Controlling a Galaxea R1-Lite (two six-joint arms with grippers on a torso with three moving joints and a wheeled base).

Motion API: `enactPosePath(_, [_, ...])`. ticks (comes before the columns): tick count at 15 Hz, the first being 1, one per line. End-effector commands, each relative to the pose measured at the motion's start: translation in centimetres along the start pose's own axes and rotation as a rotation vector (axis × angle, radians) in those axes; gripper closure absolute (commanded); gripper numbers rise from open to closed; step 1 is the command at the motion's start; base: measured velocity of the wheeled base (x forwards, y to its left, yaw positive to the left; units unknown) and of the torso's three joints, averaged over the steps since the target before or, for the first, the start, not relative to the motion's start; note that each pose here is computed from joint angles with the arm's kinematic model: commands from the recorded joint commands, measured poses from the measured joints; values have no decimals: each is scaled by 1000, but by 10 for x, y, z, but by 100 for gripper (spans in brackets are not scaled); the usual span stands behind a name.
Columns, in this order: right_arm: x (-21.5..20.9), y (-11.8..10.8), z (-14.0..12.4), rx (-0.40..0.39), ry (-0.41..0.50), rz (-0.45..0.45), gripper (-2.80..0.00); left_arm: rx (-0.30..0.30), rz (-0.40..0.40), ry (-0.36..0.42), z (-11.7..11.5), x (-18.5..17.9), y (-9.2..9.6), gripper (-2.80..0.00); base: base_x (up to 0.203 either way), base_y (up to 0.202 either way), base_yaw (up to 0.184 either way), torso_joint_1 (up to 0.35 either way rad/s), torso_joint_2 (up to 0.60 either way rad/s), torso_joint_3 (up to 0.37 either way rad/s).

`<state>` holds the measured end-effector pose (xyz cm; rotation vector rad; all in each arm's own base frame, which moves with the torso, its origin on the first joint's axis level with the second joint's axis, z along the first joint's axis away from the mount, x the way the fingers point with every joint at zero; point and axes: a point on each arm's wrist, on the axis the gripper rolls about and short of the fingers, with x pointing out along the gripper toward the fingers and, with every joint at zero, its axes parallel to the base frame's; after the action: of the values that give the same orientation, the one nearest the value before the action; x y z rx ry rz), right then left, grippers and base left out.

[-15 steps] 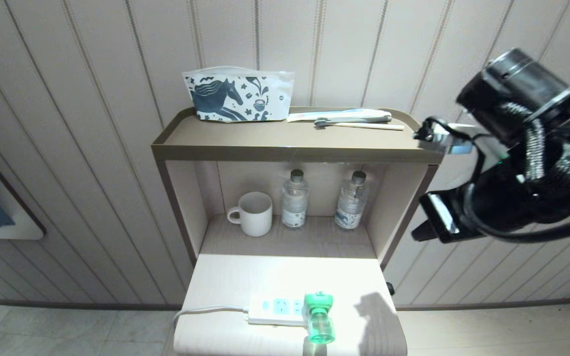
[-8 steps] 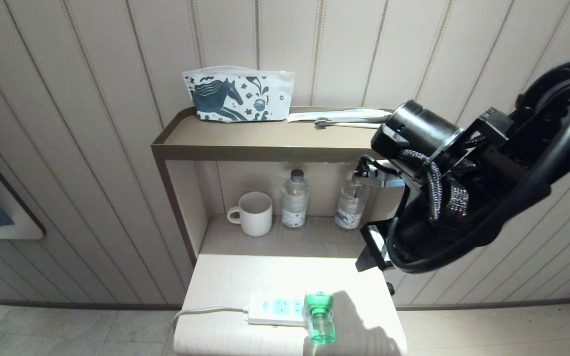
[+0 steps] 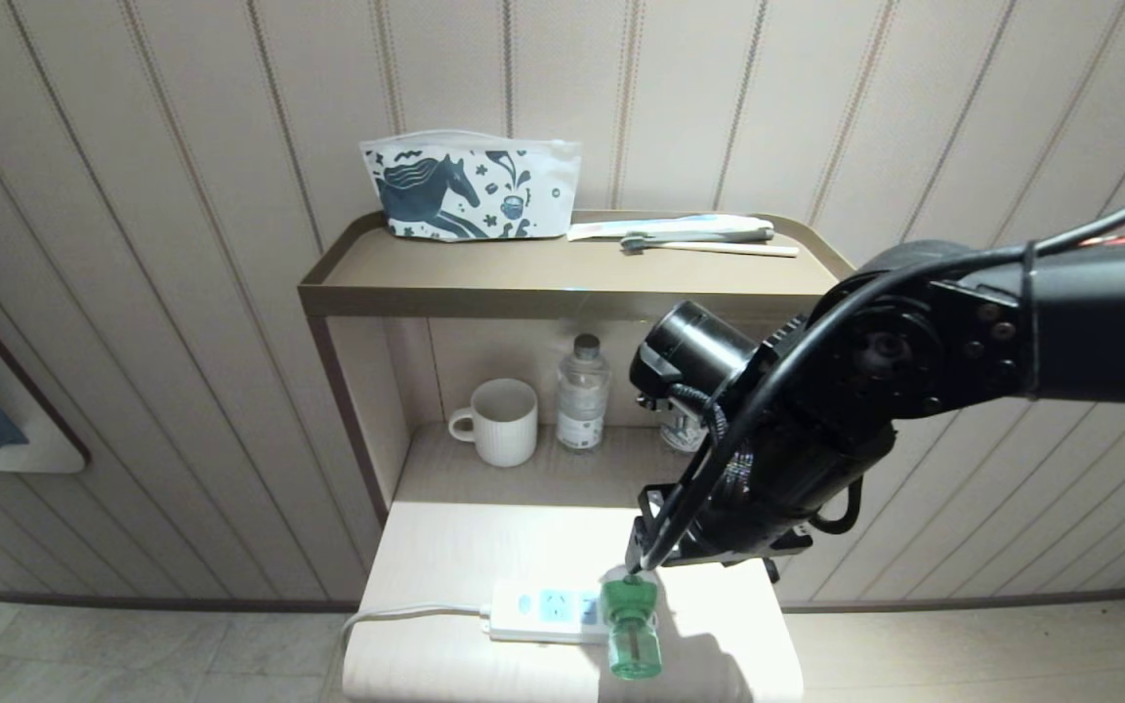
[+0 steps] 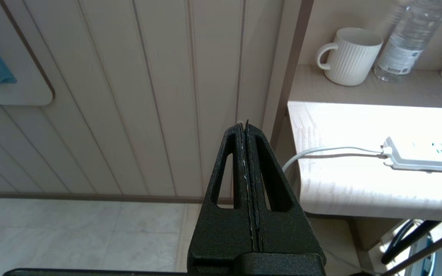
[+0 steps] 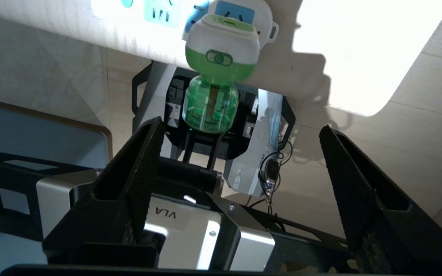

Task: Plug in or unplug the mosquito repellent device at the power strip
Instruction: Hold the socket with your left hand and unplug it with your right hand

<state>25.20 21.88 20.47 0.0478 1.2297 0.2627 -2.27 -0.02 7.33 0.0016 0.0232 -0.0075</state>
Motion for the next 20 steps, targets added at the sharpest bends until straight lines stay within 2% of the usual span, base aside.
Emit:
enactPosePath(1, [22, 3, 3, 2, 42, -25, -280, 0, 0, 0, 0, 0, 0, 0, 0, 0, 0, 0, 0, 0])
enactPosePath(7, [64, 8, 9, -2, 94, -62, -280, 0, 0, 0, 0, 0, 0, 0, 0, 0, 0, 0, 0, 0])
enactPosePath(13, [99, 13, 16, -9, 74, -96, -280, 0, 0, 0, 0, 0, 0, 0, 0, 0, 0, 0, 0, 0])
enactPosePath(20, [127, 18, 17, -15, 96, -140, -280, 0, 0, 1, 0, 0, 0, 0, 0, 0, 0, 0, 0, 0])
